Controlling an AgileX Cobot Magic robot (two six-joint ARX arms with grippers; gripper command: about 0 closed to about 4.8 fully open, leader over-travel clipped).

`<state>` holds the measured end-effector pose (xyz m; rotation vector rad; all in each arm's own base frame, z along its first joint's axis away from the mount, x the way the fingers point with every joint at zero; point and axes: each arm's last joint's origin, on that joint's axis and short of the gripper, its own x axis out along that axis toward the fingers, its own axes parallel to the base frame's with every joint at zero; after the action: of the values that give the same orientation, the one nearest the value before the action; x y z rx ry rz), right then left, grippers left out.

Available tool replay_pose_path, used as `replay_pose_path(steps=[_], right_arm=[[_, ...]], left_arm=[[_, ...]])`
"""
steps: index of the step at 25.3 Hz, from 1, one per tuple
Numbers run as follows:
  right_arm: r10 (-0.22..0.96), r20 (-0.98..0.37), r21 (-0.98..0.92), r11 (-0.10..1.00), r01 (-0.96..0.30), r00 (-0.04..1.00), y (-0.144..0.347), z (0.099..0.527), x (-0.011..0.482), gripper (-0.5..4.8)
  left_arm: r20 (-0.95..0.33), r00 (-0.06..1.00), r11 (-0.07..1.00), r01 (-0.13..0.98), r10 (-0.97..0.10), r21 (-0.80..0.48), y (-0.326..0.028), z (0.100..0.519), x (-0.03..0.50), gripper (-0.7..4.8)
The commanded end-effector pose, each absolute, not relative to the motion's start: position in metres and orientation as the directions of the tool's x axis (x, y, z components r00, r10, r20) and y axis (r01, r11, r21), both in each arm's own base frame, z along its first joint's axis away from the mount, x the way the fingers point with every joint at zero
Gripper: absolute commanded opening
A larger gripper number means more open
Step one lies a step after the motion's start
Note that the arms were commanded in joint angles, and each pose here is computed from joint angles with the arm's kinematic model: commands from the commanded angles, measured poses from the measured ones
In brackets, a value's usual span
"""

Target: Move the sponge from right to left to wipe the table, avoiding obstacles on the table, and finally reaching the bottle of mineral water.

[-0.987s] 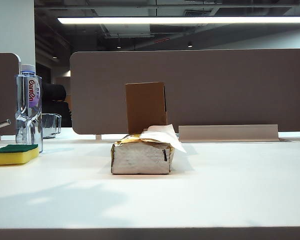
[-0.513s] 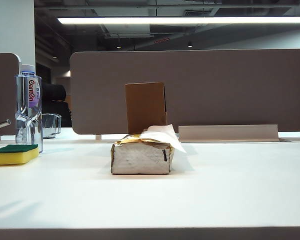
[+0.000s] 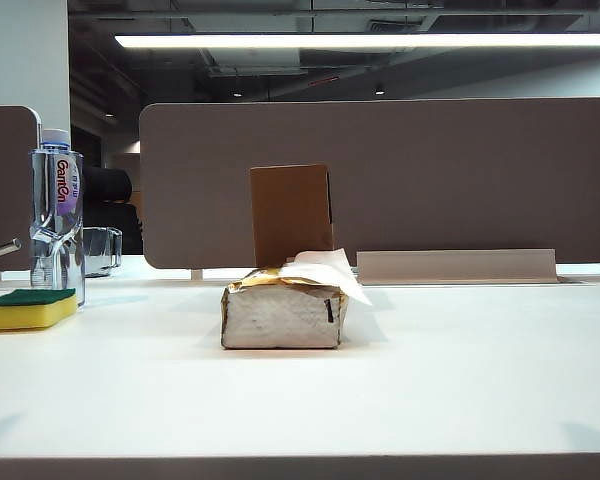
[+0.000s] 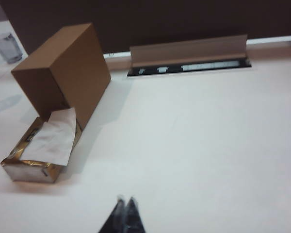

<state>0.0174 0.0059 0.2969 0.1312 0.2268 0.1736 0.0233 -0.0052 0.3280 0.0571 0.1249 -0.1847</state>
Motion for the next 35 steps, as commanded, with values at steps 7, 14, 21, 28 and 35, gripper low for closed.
replay_pose_path(steps=[7, 14, 21, 28, 35], right_arm=[[0.127, -0.156, 0.131, 0.986, -0.107, 0.98, 0.004, 0.285, 0.016, -0.06], [0.125, -0.1, 0.129, 0.985, -0.111, 0.987, 0.004, 0.283, 0.02, -0.06], [0.133, -0.038, 0.179, 0.976, -0.124, 0.99, 0.003, 0.271, 0.039, -0.06], [0.13, -0.031, 0.176, 0.977, -0.122, 0.991, 0.002, 0.249, 0.058, -0.06], [0.133, -0.059, 0.183, 0.976, -0.12, 0.989, 0.001, 0.212, 0.078, -0.06]], left_arm=[[-0.063, 0.989, 0.989, 0.137, -0.133, 0.061, -0.004, 0.299, 0.016, 0.84], [-0.044, 0.988, 0.986, 0.152, -0.15, 0.063, -0.004, 0.277, 0.032, 0.84], [-0.005, 0.988, 0.988, 0.153, -0.153, 0.006, -0.004, 0.256, 0.054, 0.84], [-0.028, 0.988, 0.988, 0.153, -0.153, -0.006, -0.004, 0.231, 0.069, 0.84], [-0.072, 0.986, 0.987, 0.149, -0.153, -0.051, -0.004, 0.204, 0.08, -0.06]])
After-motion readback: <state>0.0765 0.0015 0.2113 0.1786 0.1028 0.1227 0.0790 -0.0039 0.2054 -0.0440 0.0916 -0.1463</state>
